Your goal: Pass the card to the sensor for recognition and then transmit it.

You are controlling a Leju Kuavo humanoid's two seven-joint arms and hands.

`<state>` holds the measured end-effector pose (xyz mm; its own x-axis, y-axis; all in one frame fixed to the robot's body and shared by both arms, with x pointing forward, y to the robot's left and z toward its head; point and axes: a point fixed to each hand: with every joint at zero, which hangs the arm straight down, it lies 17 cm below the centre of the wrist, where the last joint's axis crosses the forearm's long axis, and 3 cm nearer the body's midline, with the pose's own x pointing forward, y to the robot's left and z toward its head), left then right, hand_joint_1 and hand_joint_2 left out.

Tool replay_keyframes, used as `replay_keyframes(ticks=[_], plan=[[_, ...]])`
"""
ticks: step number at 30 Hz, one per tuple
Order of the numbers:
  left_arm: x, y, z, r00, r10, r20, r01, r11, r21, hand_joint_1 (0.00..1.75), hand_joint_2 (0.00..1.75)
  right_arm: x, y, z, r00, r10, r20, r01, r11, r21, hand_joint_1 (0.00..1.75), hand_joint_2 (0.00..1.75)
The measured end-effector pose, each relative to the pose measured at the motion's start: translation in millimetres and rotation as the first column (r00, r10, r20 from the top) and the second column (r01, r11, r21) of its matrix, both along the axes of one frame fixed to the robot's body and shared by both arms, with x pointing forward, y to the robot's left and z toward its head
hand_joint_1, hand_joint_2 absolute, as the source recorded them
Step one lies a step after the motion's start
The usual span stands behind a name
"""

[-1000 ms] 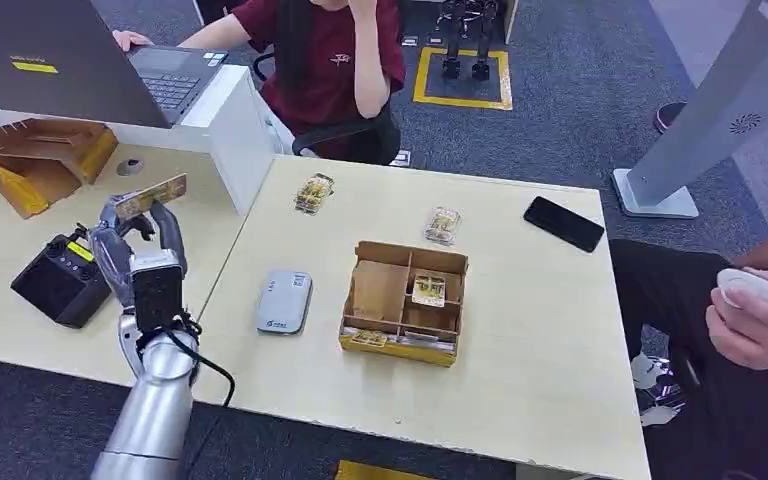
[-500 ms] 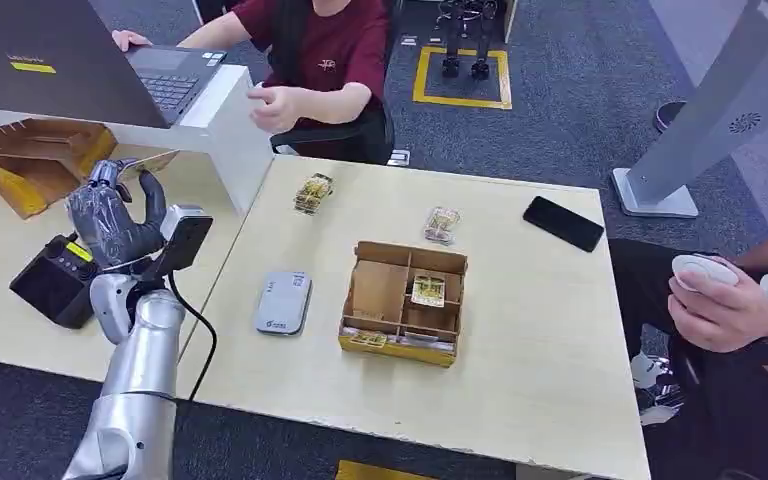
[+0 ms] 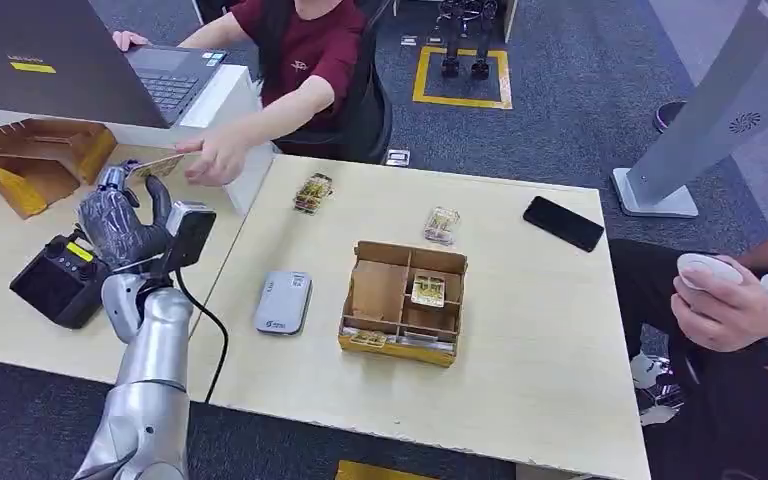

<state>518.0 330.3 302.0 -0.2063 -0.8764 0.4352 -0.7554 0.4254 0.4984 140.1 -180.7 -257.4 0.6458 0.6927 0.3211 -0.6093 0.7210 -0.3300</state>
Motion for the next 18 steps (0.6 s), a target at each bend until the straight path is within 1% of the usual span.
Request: replay_keyframes(ticks=[7,8,13,16,18], plan=[[0,-5,-1,1.0,-0.01,-0.001,0.01,1.0,-0.004,1.75,1.75,1,1,0,1.0,-0.001,0.004,0.001,1.0,0.005,0.0,0.0],[0,-5,-1,1.0,-0.01,-0.001,0.01,1.0,-0.004,0.0,1.75,1,1,0,1.0,-0.002,0.004,0.002,1.0,0.005,0.0,0.0],[1,-2,-6,1.0,-0.015,-0.002,0.015,0.999,-0.046,0.0,1.75,1,1,0,1.0,-0.004,0.003,0.004,1.0,0.005,0.0,0.0],[4,6,-15,1.0,-0.022,-0.011,0.02,0.986,-0.166,0.0,1.75,1,0,0,1.0,-0.011,0.002,0.011,1.0,0.002,0.0,0.0],[7,5,-21,0.999,-0.036,-0.021,0.031,0.979,-0.203,0.0,1.75,0,0,0,1.0,-0.012,0.001,0.012,1.0,0.002,0.0,0.0]])
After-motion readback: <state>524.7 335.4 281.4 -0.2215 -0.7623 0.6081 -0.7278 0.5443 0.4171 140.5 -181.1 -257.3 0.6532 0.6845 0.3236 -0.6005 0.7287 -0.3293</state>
